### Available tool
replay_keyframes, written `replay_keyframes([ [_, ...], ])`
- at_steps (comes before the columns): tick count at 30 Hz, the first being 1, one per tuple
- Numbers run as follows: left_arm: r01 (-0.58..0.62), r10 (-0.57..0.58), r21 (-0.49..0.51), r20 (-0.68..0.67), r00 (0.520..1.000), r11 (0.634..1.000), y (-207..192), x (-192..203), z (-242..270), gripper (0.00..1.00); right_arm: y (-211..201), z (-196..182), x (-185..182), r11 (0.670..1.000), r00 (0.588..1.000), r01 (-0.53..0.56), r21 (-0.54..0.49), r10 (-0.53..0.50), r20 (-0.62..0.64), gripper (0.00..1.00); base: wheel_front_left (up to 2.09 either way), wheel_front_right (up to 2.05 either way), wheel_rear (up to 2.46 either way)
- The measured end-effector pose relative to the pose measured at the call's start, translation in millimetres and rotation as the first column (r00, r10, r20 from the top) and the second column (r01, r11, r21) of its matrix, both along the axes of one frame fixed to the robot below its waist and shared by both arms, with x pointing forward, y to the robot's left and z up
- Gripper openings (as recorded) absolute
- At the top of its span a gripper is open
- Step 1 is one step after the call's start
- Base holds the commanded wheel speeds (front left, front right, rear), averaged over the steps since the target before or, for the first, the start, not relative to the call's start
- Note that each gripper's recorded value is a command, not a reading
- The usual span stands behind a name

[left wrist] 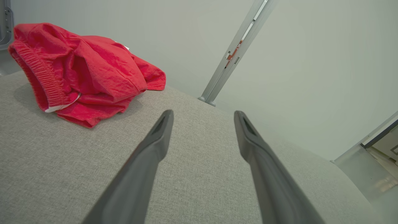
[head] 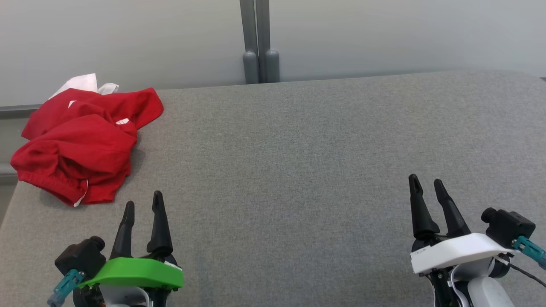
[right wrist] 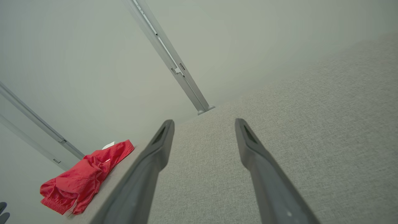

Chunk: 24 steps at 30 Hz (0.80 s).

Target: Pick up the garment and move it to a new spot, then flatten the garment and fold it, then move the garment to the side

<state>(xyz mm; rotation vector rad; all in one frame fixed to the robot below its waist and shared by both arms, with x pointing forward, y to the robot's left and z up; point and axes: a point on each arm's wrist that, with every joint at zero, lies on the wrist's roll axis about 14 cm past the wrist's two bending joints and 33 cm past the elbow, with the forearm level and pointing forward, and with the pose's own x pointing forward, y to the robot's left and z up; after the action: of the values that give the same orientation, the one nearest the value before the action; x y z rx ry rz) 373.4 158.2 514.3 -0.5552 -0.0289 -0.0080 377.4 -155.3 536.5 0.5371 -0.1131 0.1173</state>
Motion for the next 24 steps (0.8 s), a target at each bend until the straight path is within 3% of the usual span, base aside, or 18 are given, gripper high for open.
replay_keyframes([
  [24, 0.019, -0.022, 0.205, 0.013, 1.0, 0.979, -9.1, -10.4, -8.0, 1.0, 14.2, -1.4, -7.6, 0.974, 0.999, -0.021, -0.228, 0.031, 0.042, 1.0, 0.0, 0.0, 0.0],
])
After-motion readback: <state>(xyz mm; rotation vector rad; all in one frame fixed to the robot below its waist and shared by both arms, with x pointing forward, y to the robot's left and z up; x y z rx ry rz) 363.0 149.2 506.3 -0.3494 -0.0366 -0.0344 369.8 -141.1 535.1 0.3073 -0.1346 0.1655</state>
